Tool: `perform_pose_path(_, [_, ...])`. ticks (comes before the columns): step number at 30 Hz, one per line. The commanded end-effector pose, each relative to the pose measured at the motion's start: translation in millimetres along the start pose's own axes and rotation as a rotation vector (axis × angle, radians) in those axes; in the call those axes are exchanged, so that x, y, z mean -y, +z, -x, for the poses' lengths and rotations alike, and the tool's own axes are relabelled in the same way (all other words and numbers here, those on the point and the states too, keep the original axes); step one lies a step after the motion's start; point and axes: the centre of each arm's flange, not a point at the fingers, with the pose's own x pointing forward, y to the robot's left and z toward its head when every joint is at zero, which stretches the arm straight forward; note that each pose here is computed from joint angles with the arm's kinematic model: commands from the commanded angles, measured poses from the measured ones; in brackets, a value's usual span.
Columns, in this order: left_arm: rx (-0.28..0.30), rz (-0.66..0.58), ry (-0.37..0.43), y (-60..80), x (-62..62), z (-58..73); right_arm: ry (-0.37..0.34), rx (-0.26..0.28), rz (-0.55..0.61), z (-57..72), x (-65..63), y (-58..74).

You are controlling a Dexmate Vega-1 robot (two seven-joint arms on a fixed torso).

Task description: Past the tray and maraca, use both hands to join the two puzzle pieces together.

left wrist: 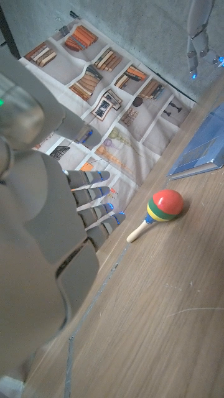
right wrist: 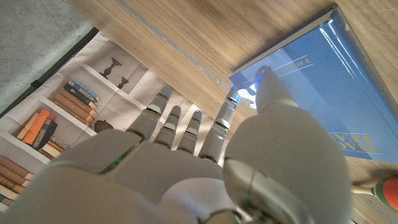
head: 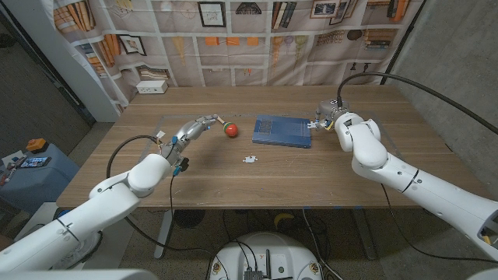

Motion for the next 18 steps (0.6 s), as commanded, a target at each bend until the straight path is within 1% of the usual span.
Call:
perform_pose_path(1, [0.037,-0.275,-0.020,9.7,-4.3,9.3,-0.010,-0.005,-0.015,5.6,6.3,10.7])
perform_pose_path(4, [0.052,-0.298,-0.024,8.7,-3.5,11.3,-0.013,-0.010,-0.017,6.5,6.5,13.3])
perform_pose_path(7, [0.067,-0.379,-0.042,10.5,-2.0,12.1,-0.014,-0.013,-0.022,7.6,6.6,15.3])
perform_pose_path(11, [0.083,-0.435,-0.026,8.9,1.5,14.2,-0.013,-0.020,-0.032,8.8,6.2,17.0])
perform_pose_path(15, [0.099,-0.529,-0.025,9.6,4.1,16.4,-0.016,-0.028,-0.039,10.5,5.9,18.5])
perform_pose_path(18, [0.116,-0.590,-0.049,9.6,5.8,16.2,-0.016,-0.032,-0.039,12.1,5.1,18.9])
